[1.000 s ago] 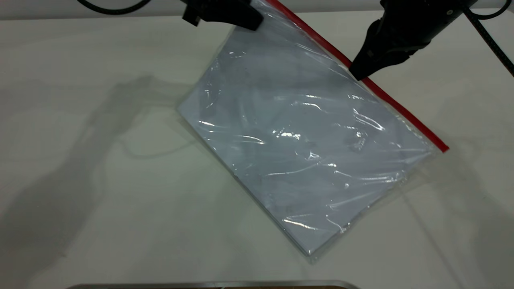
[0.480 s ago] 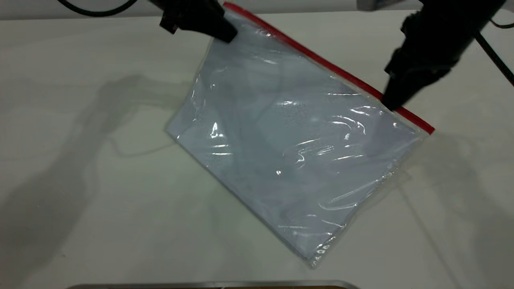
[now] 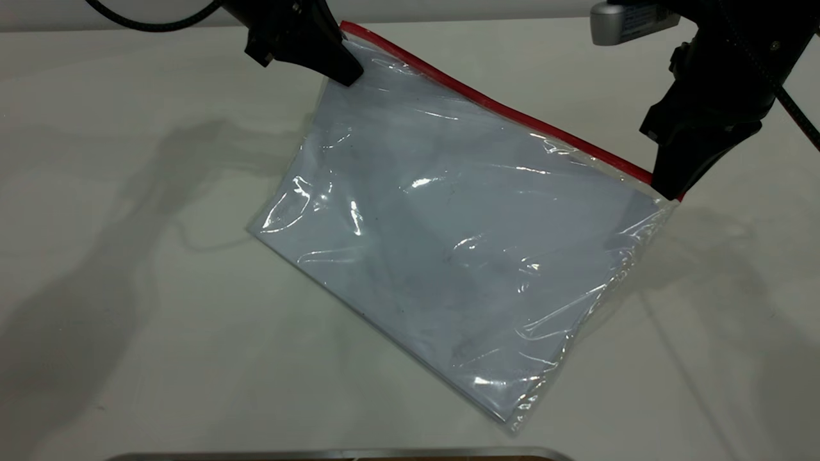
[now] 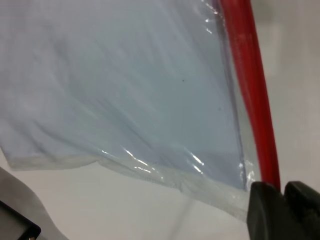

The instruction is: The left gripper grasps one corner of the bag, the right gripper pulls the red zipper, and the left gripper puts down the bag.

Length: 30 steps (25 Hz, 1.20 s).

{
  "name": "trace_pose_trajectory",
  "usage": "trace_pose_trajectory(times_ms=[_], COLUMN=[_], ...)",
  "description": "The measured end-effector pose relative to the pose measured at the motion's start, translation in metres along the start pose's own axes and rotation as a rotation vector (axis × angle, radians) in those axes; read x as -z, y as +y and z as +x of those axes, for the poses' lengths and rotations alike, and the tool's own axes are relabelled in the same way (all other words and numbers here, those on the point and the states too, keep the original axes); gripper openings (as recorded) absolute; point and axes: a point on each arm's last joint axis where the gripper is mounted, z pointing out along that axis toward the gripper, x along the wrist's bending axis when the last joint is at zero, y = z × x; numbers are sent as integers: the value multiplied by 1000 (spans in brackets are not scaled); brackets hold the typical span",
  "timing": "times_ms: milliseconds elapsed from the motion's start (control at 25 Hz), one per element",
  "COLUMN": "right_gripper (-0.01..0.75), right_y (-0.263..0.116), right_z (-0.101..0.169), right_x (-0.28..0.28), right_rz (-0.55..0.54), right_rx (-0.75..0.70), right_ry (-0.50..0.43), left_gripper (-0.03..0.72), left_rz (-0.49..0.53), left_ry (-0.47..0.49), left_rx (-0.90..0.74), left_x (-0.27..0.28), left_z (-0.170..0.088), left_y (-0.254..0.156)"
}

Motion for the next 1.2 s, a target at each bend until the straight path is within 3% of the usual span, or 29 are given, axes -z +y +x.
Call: trace_pose_trajectory(times_ms=[200,440,600,800,920,1080,1200], right_gripper=[175,468,576,585,581,578,578], right_y=[2,12,32,56,52,21,-16], right_z=[0,-5,-10,-6,7,34,57], right_x=[0,4,26,108,175,257,306], right_rz=[-19,-92,-181,-398,-550,-698,-776], right_rx=[-17,-12,13,25,44,80,95], right_ry=[4,-38,-81,-156,-206,-246,-259], left_gripper=[142,459,615,643,630,603,590], left_rz=[28,44,115,207,212,207,227], left_ry=[6,71,189,383,524,663,711], left_rx=[12,150,258,405,453,511,575], left_x=[1,5,27,96,148,208,244], left_z=[1,7,12,3,-14,-49,-82], left_y=[-4,-5,5,49,85,123,142])
